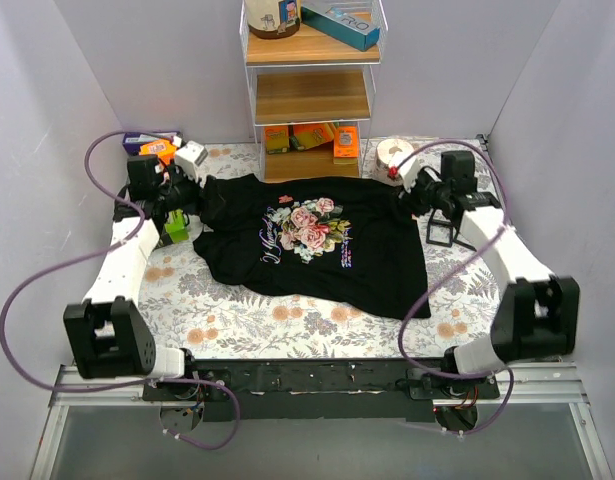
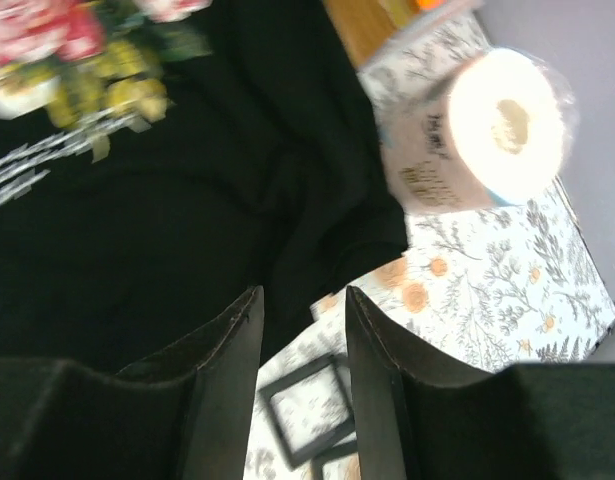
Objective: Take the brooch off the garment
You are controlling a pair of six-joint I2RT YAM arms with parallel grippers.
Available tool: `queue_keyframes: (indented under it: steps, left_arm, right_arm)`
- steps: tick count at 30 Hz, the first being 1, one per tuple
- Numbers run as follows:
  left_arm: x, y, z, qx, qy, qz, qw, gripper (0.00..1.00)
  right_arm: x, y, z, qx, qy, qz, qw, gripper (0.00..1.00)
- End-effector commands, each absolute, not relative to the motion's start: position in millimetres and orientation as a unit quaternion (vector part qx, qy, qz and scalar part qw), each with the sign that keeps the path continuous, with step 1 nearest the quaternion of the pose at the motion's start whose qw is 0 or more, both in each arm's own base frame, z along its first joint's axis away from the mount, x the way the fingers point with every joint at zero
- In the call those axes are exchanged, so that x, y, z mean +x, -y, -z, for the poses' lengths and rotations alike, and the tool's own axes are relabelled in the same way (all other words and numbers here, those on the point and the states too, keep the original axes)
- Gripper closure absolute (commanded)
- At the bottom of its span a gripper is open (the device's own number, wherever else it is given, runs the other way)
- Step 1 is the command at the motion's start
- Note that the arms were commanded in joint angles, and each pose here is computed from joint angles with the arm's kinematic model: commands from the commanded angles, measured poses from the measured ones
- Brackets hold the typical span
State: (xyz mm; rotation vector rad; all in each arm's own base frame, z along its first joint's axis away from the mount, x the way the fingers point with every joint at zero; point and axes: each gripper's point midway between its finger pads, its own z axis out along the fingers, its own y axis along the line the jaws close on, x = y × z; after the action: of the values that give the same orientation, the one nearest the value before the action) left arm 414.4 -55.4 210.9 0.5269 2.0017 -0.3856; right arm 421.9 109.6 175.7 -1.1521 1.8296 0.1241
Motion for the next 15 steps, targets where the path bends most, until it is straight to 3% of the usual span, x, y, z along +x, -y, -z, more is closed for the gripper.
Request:
queue_keyframes:
  steps: [1, 9, 15]
  left_arm:
    - [337, 90, -184, 0.292, -0.824, 0.243, 0.421, 0.30]
    - [316, 113, -144, 0.255, -0.855, 0.287, 0.349, 0.39]
    - [322, 128, -126, 0.221, -0.869, 0.298, 0.328, 0.36]
  right_arm:
    - [306, -120, -135, -0.588, -0.714, -0.139, 0.355, 0.54]
    - [190, -93, -67, -0.703, -0.653, -0.136, 0.245, 0.56]
    - [169, -74, -38, -0.738, -0.629, -0.096, 0.223, 0.55]
